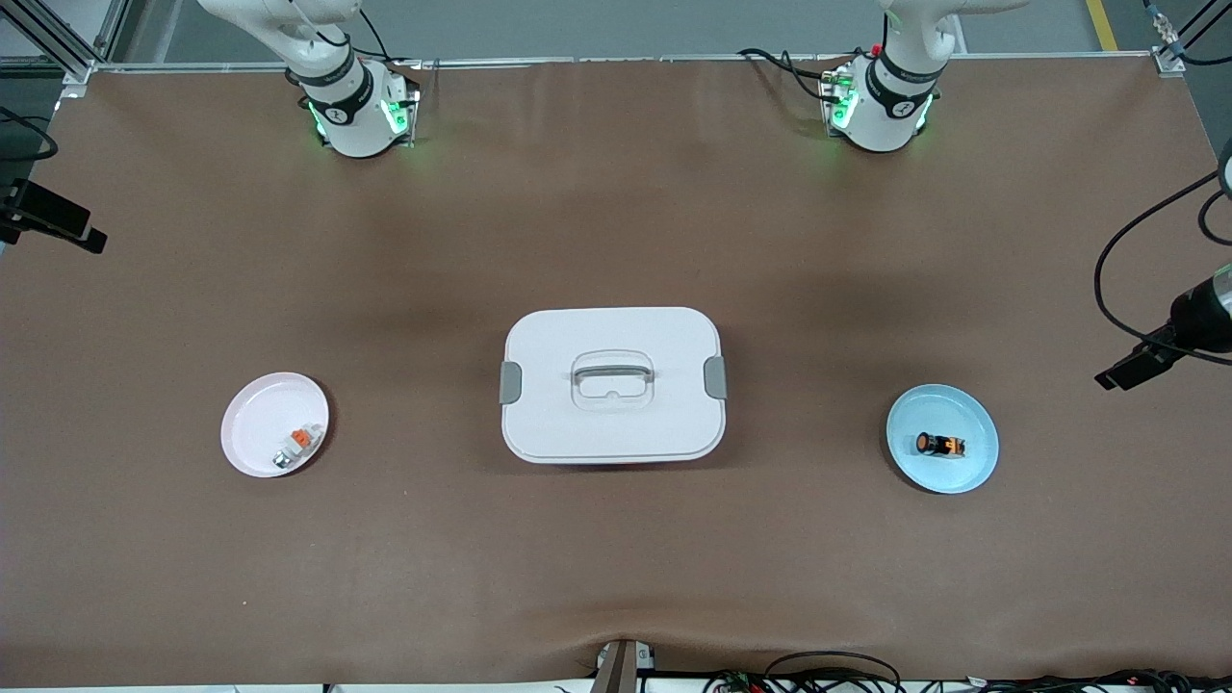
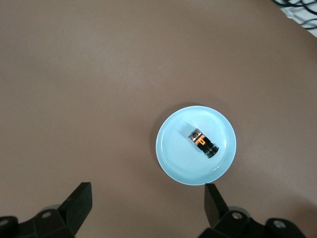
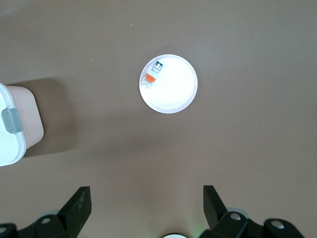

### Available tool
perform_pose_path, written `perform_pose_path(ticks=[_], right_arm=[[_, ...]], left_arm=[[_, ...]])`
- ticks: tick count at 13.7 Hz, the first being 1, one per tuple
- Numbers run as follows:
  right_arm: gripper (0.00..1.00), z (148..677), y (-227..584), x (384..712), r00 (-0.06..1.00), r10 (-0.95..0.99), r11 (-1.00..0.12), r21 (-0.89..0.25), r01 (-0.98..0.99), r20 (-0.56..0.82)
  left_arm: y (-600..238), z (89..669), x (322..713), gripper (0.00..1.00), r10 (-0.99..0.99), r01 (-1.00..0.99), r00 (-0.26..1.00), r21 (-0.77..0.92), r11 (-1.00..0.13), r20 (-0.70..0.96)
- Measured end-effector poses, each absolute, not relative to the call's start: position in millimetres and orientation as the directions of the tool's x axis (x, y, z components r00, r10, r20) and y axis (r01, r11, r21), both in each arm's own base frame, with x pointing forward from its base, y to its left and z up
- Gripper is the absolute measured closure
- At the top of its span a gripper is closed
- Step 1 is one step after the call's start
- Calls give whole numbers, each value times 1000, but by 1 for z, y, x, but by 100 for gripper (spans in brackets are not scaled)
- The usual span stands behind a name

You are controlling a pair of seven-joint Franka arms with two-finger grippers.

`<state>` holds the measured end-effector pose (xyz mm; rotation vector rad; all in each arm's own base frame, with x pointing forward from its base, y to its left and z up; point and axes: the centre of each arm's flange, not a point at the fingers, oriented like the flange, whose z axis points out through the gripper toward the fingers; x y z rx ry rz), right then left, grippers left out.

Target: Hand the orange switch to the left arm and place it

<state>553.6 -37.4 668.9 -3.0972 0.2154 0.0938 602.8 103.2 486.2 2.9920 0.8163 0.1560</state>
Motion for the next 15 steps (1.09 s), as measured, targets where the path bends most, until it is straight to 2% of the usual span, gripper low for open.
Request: perform_pose_path(ticks=[6,12,15], right_arm=[[0,668,-37,552,988,-135,-990,-31,-138,-75],[0,669,-37,554,989,-137,-990,-32,-138,-58],[0,669,-37,556,989,-137,-990,-32,-138,-51]], left_arm=[[86,562,577,0,356,348,920,79,-934,161],[19,612,587,0,231,215,940,87,-973,253],[3,630,584,0,201,187,952,83,-979,231]])
